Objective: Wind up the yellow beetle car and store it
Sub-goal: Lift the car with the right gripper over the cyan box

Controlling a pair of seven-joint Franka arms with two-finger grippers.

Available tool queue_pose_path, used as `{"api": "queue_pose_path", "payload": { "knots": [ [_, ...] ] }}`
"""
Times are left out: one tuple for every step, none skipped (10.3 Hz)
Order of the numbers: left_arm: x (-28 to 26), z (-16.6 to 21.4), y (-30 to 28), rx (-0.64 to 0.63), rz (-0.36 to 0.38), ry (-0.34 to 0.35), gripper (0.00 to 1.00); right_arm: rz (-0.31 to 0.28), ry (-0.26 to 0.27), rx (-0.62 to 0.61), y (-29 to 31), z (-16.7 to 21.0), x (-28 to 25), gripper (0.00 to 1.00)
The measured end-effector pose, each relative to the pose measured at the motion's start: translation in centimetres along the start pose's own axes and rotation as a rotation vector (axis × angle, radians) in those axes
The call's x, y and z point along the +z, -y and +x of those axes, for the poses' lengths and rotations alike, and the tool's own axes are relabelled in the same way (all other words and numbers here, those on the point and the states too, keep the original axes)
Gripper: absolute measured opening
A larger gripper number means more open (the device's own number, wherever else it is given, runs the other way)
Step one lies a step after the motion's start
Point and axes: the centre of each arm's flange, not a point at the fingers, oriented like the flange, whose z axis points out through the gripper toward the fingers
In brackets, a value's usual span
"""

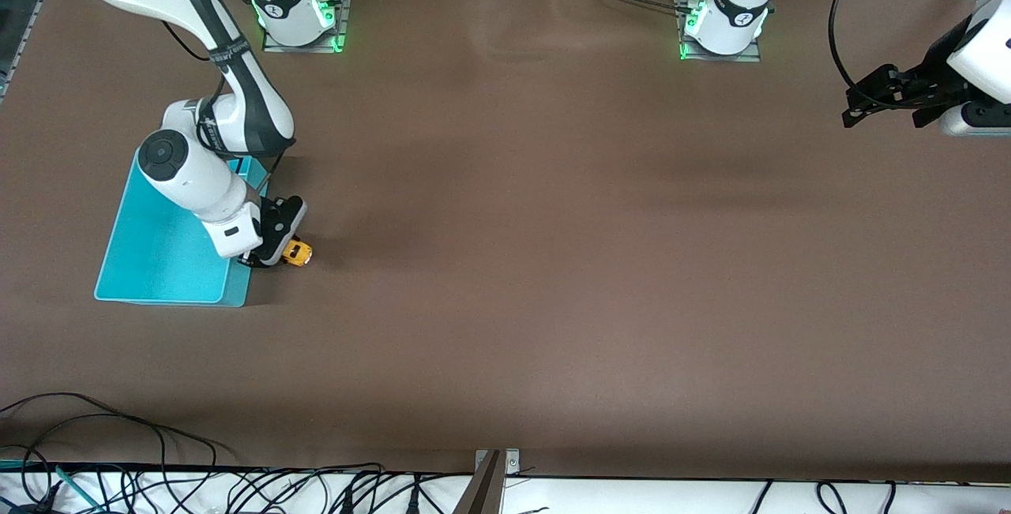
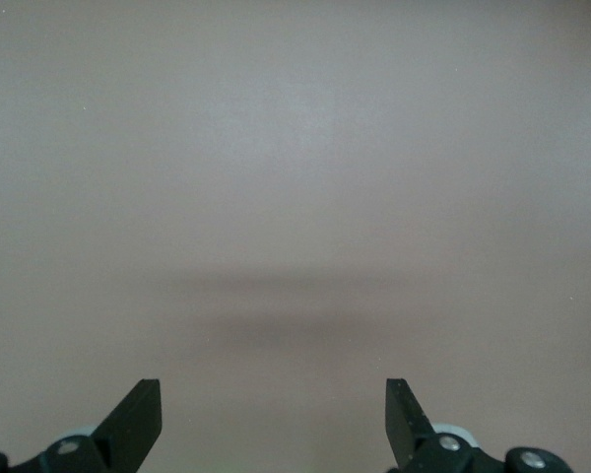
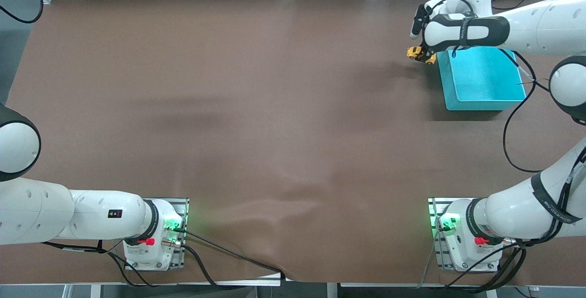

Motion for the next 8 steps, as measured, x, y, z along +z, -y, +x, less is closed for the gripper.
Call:
{"api": "queue_pose_path", "payload": {
  "knots": [
    [0.0,0.0,-0.1,0.001,0.000,0.000,1.00,0.012,0.006,-0.021,0.1,0.2,-1.0,0.47],
    [0.0,0.0,-0.1,0.002,0.000,0.000,1.00,0.022,0.011,-0.041,0.2,0.4,-2.0,0.47],
    [0.0,0.0,-0.1,0.002,0.000,0.000,1.00,0.030,0.016,-0.068,0.3,0.5,-3.3,0.47],
    [0.0,0.0,-0.1,0.002,0.000,0.000,1.00,0.041,0.024,-0.106,0.3,0.1,-4.6,0.47],
    [-0.1,0.0,-0.1,0.002,0.000,0.000,1.00,0.051,0.032,-0.154,-0.1,-1.1,-6.0,0.47],
    [-0.1,0.0,-0.1,0.002,0.000,-0.001,1.00,0.060,0.037,-0.215,-0.7,-3.1,-7.4,0.47],
    [-0.1,0.0,-0.1,0.002,0.000,-0.001,1.00,0.065,0.040,-0.274,-1.4,-5.4,-8.5,0.47],
    [-0.1,0.0,-0.1,0.001,0.000,-0.001,1.00,0.067,0.039,-0.335,-2.2,-7.7,-9.3,0.47]
  ]
}}
